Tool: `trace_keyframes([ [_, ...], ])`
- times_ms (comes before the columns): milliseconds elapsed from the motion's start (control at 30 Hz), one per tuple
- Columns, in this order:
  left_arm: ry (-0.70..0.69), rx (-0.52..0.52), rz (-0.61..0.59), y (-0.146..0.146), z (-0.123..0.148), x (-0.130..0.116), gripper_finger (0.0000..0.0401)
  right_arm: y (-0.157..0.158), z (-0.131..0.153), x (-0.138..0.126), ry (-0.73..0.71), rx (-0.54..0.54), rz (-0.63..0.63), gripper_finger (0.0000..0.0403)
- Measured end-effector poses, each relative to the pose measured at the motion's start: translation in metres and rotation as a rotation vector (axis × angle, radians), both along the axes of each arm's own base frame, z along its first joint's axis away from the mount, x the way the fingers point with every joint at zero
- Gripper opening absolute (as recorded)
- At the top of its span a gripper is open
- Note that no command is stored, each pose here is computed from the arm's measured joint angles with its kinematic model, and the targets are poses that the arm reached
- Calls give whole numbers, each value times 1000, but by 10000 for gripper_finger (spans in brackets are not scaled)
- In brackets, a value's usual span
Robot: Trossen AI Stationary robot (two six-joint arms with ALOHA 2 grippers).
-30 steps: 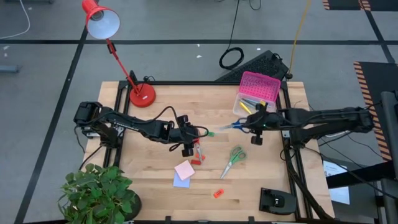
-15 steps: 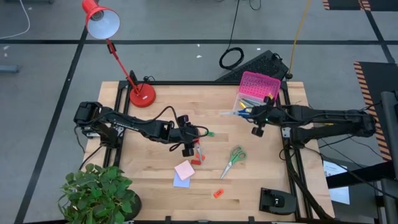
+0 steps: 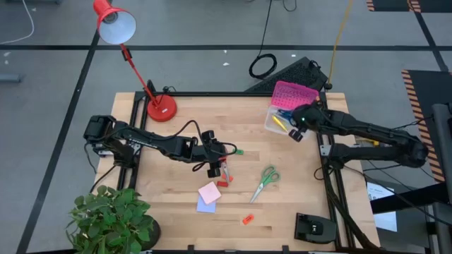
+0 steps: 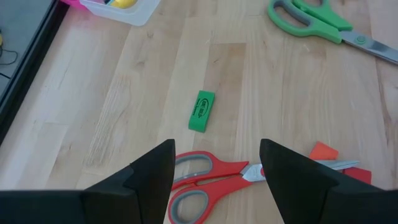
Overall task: Pack school essentials
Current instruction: Put the blue scissors into the supply box
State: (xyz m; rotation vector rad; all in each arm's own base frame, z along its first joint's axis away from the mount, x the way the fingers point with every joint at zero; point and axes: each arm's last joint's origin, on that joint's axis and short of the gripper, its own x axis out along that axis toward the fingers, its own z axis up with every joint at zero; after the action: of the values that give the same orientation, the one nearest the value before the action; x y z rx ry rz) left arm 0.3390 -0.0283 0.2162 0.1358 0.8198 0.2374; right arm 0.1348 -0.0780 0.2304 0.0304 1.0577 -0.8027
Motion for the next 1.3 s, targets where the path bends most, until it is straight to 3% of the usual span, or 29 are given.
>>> trace_keyframes([
  [233, -3, -3, 3, 0, 0, 0, 239, -7, 0, -5, 16, -31, -84, 82],
  [933, -9, -15, 15, 0, 0, 0, 239, -11, -9, 0, 78, -13, -121, 82],
  [1300, -4, -4, 3, 0, 0, 0, 239, -5, -1, -2, 73, 53, -161, 82],
])
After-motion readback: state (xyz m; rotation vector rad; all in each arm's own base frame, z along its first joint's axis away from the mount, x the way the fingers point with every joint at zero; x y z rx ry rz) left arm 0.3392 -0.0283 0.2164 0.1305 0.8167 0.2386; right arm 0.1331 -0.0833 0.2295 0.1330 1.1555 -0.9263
